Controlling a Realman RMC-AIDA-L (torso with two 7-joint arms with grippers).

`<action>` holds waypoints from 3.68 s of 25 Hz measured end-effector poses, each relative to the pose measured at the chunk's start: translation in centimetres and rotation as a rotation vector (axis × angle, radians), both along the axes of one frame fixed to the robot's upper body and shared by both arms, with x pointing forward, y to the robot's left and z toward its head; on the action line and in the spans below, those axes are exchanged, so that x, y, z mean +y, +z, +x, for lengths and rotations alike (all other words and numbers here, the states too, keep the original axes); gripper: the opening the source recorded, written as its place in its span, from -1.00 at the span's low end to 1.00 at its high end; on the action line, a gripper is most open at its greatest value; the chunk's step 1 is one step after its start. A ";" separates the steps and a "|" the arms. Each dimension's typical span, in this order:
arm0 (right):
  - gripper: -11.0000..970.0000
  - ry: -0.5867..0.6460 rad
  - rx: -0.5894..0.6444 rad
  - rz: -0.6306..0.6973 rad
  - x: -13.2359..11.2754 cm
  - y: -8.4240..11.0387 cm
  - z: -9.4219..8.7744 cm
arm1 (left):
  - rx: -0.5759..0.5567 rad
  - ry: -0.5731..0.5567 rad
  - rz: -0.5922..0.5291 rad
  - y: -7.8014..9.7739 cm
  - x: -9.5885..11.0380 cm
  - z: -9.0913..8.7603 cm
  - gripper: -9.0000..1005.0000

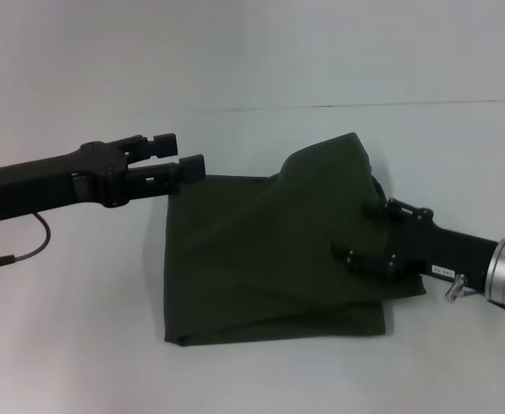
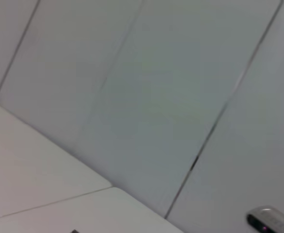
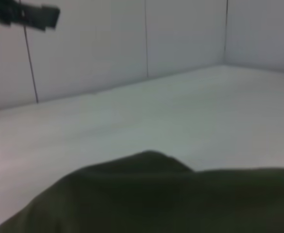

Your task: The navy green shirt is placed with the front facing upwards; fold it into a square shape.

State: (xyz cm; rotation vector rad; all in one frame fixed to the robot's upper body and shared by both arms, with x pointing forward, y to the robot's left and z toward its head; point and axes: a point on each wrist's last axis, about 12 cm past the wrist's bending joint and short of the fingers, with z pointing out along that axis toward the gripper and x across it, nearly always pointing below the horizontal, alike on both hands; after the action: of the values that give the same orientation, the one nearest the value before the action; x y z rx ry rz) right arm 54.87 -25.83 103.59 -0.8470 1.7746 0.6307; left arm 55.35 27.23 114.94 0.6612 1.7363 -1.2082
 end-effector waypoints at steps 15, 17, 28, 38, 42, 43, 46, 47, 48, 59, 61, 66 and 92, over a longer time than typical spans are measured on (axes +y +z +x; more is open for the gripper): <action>0.87 -0.076 0.065 -0.032 -1.4 -1.9 -1.4 | -0.048 -0.096 -0.009 0.0 -0.6 -1.1 0.83; 0.87 -0.064 0.041 -0.001 -1.5 -1.2 -1.4 | -0.068 -0.129 0.000 0.0 -0.5 -1.4 0.83; 0.86 -0.146 -0.088 0.027 -0.5 3.2 4.4 | -0.035 -0.271 0.134 -1.7 -0.3 -3.3 0.83; 0.86 -0.192 0.002 -0.084 2.5 2.5 7.0 | -0.034 -0.270 0.133 -2.0 -0.3 -3.6 0.83; 0.86 -0.212 0.046 -0.096 2.1 1.2 6.2 | -0.033 -0.268 0.132 -2.1 -0.3 -3.6 0.83; 0.86 -0.220 0.052 -0.099 1.9 1.0 6.0 | -0.034 -0.269 0.131 -2.1 -0.3 -3.7 0.83; 0.86 -0.247 0.069 -0.107 1.3 0.4 5.6 | -0.036 -0.270 0.130 -2.0 -0.3 -3.6 0.83; 0.86 -0.254 0.073 -0.108 1.1 0.2 5.5 | -0.037 -0.270 0.130 -2.0 -0.3 -3.6 0.83; 0.86 -0.263 0.078 -0.111 1.0 0.1 5.5 | -0.039 -0.271 0.130 -2.0 -0.3 -3.6 0.83; 0.86 -0.285 0.089 -0.117 0.7 -0.2 5.3 | -0.042 -0.275 0.129 -1.9 -0.5 -3.5 0.83; 0.86 -0.263 0.069 -0.084 0.5 0.3 5.1 | -0.042 -0.271 0.129 -1.9 -0.4 -3.5 0.83; 0.86 -0.235 -0.031 0.007 -2.4 2.4 3.3 | -0.042 -0.261 0.127 -2.0 -0.3 -3.6 0.83; 0.88 0.556 -0.021 0.093 4.5 1.3 -5.1 | -0.126 -0.285 0.203 -5.8 0.4 -5.7 0.83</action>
State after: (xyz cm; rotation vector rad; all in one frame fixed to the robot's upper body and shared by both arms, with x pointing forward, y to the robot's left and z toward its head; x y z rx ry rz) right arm 49.81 -21.35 104.93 -1.2892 1.4747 1.0480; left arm 49.61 27.63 109.12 1.1124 1.7121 -1.1591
